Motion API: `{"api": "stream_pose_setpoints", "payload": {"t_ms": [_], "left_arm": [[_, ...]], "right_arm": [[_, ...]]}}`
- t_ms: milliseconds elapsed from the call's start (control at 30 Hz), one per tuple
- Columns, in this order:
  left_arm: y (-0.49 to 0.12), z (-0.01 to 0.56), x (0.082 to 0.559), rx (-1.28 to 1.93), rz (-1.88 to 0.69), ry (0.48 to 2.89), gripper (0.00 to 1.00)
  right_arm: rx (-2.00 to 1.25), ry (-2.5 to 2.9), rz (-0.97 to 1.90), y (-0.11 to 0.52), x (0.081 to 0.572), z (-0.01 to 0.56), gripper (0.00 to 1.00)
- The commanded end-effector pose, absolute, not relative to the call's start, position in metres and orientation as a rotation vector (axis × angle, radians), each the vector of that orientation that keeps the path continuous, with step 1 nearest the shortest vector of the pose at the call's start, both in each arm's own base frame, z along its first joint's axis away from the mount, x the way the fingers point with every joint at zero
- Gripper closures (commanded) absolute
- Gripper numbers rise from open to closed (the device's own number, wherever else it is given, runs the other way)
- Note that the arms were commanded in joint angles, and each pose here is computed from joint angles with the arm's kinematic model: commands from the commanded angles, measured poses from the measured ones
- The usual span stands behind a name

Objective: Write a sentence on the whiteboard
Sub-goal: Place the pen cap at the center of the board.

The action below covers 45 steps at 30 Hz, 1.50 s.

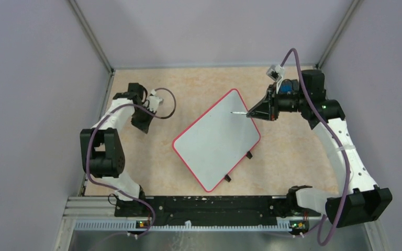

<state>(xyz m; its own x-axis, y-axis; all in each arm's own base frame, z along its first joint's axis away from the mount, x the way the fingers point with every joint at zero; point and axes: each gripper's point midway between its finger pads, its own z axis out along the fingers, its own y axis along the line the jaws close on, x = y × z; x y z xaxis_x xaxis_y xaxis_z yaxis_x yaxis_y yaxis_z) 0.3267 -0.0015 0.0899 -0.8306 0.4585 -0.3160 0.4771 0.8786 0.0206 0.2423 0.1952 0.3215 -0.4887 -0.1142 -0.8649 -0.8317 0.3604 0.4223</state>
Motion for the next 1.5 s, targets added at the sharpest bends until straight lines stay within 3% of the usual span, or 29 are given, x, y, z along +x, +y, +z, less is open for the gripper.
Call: {"api": "stream_pose_setpoints", "payload": {"t_ms": [0,533,833,1300,1467], "left_arm": [[0.001,0.070,0.319,0.822,0.050,2.803,0.92],[-0.012,0.031,0.323,0.905,0.080,2.881,0.78],[-0.017,0.040,0.324,0.907,0.048,2.864,0.59],[-0.039,0.139,0.369,0.805,-0.069,2.633,0.29],[-0.073,0.219,0.389,0.768,-0.411,2.354,0.28]], "right_arm": [[-0.877,1.799,1.128,0.191,0.234,0.324,1.00],[-0.903,1.807,1.127,0.190,0.228,0.321,1.00],[-0.922,1.815,1.122,0.189,0.227,0.322,1.00],[-0.937,1.815,1.114,0.188,0.225,0.325,1.00],[-0.945,1.817,1.124,0.188,0.222,0.321,1.00]]}}
